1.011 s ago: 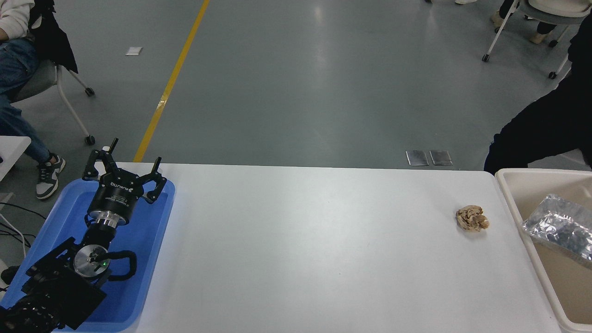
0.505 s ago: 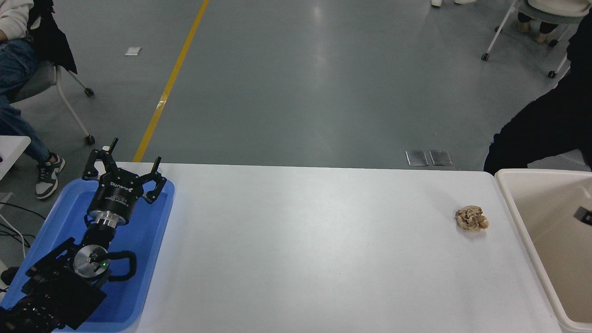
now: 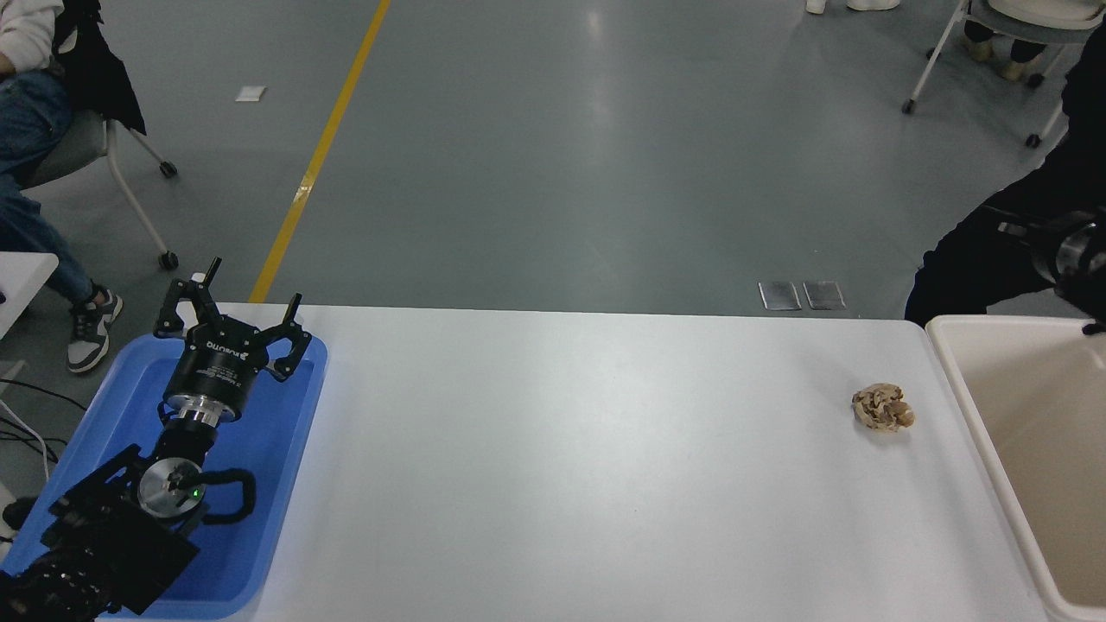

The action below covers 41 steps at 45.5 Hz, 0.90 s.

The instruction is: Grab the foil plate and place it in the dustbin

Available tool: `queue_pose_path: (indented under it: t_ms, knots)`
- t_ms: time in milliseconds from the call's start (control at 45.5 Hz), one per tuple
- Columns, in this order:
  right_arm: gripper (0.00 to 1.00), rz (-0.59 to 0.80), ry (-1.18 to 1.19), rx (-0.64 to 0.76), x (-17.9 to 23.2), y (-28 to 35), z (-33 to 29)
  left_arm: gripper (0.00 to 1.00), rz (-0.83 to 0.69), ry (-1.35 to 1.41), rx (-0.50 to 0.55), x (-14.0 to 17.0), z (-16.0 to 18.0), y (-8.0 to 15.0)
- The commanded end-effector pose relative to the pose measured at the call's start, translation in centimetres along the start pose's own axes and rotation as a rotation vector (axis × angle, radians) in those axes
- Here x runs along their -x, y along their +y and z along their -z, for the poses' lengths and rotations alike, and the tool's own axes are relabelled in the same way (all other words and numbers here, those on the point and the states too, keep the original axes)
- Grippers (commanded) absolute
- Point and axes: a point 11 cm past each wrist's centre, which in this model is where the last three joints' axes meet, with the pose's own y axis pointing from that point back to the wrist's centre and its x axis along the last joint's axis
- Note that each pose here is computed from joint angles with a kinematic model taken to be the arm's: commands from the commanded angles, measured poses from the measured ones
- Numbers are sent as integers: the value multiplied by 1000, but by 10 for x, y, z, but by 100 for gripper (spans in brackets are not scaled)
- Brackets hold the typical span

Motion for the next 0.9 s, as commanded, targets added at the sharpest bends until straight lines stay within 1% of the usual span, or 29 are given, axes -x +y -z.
queue_pose_path:
  t_ms: [0,110,374,505,747,879]
  knots:
    - [100,133,72,-71,-37,36,41,100,0,0,0,0,0,0]
    - [100,200,89,-87,-48,53,49,100,0,0,0,0,0,0]
    - [100,536,198,-77,-42,113,55,100,0,0,-1,0,0,0]
    - [100,564,224,-113,-40,134,66,100,0,0,-1,0,0,0]
    - [100,569,246,-177,-44,165,82,100,0,0,0,0,0,0]
    - [100,581,254,-177,-42,177,78,100,0,0,0,0,0,0]
